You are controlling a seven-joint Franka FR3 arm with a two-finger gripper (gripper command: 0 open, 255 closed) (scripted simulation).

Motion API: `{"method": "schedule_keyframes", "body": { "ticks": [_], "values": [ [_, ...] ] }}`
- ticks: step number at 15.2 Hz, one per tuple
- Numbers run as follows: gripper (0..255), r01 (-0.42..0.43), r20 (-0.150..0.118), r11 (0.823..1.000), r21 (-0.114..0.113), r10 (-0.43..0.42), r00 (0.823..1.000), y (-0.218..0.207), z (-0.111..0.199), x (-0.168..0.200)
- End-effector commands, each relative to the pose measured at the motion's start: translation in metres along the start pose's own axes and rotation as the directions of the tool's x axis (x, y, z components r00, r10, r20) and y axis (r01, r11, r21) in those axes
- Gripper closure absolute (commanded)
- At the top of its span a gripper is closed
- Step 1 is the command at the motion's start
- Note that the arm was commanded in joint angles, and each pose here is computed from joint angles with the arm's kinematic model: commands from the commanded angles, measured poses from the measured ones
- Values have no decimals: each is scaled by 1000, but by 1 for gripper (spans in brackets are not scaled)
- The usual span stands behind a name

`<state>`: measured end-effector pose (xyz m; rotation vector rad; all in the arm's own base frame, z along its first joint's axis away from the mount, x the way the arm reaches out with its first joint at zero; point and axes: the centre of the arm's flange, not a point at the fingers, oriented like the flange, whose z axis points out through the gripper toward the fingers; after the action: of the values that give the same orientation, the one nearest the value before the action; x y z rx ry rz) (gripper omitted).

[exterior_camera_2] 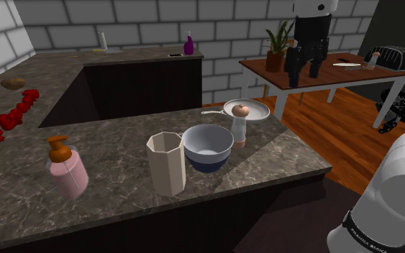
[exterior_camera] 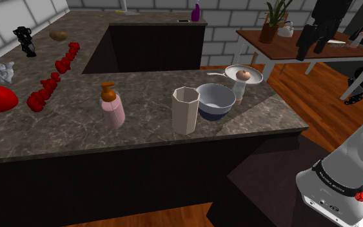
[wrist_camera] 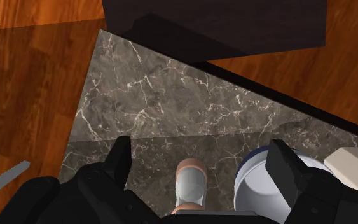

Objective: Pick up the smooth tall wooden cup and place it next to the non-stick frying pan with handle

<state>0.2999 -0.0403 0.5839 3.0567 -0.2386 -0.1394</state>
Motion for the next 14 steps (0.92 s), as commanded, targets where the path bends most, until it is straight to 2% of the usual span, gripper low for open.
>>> {"method": "schedule_keyframes", "body": {
  "ticks": [1,14],
  "values": [
    [0,0,0,1000,0,0,1000,0,0,0],
    [0,-3,-72,1000,28,5,997,-135,60,70]
  ]
}}
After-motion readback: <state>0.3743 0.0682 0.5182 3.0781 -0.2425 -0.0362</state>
